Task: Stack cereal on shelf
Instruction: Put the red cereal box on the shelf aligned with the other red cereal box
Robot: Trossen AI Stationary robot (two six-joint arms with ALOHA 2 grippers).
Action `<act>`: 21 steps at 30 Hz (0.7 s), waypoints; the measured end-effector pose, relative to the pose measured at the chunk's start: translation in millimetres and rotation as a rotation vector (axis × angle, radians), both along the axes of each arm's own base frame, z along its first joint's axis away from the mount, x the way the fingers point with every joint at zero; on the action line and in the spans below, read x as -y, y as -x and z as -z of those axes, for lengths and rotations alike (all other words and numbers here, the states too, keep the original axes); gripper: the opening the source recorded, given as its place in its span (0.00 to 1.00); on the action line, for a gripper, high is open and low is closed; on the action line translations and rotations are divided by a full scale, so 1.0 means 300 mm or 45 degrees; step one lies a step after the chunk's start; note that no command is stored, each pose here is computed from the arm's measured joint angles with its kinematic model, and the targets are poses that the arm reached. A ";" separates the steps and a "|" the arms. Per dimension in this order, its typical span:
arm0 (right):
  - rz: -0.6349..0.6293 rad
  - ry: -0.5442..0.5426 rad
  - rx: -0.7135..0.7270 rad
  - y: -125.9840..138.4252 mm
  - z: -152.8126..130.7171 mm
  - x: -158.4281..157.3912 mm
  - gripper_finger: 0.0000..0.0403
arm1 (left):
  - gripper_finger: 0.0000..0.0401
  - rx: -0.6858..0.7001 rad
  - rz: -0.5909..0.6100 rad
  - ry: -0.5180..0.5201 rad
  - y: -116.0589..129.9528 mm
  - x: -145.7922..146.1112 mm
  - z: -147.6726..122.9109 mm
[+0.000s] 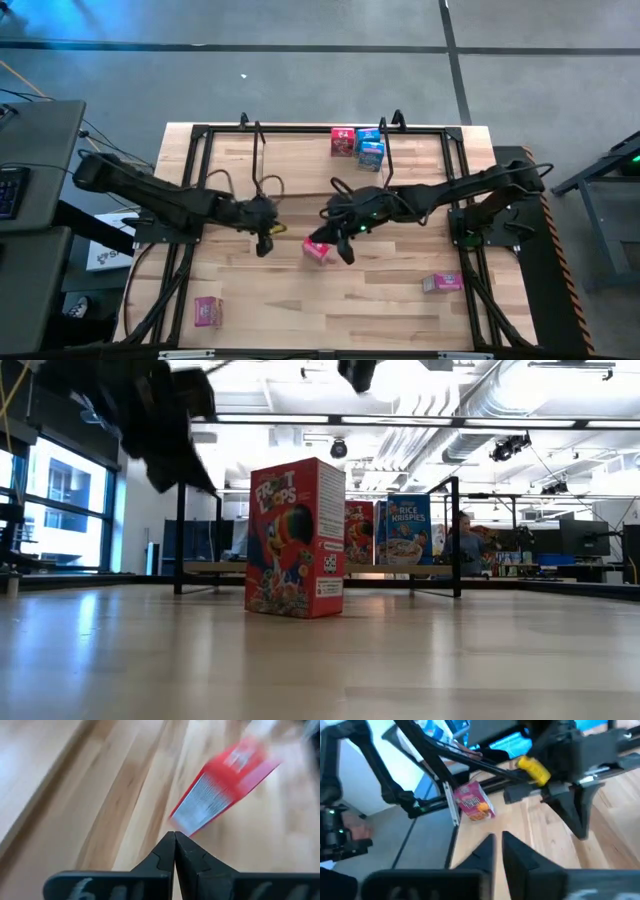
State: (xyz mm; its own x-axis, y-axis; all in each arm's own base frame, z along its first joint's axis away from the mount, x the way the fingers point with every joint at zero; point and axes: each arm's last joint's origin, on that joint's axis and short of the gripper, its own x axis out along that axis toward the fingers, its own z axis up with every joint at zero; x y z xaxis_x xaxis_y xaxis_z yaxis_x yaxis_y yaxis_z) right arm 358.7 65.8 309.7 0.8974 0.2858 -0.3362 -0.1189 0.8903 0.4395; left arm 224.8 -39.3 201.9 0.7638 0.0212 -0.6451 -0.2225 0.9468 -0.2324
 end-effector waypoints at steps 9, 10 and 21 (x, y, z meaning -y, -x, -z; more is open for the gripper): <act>0.005 0.280 -0.431 -0.088 -0.069 -0.025 0.55 | 0.00 0.166 -0.062 0.046 0.066 -0.039 -0.058; 0.003 0.288 -0.463 -0.103 -0.065 -0.027 0.60 | 0.00 0.159 -0.065 0.044 0.070 -0.042 -0.058; 0.473 0.127 -0.763 -0.159 0.047 -0.037 0.79 | 0.00 0.138 -0.067 0.040 0.073 -0.049 -0.055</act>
State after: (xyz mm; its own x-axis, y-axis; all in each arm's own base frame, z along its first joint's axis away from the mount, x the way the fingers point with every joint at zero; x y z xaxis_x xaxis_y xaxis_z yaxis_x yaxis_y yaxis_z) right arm 406.5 77.0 295.6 0.5818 -0.0610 -0.8110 0.4370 0.8645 0.2485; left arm 203.0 -24.6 218.4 0.8273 0.0442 -0.5600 -0.2436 0.9265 -0.2868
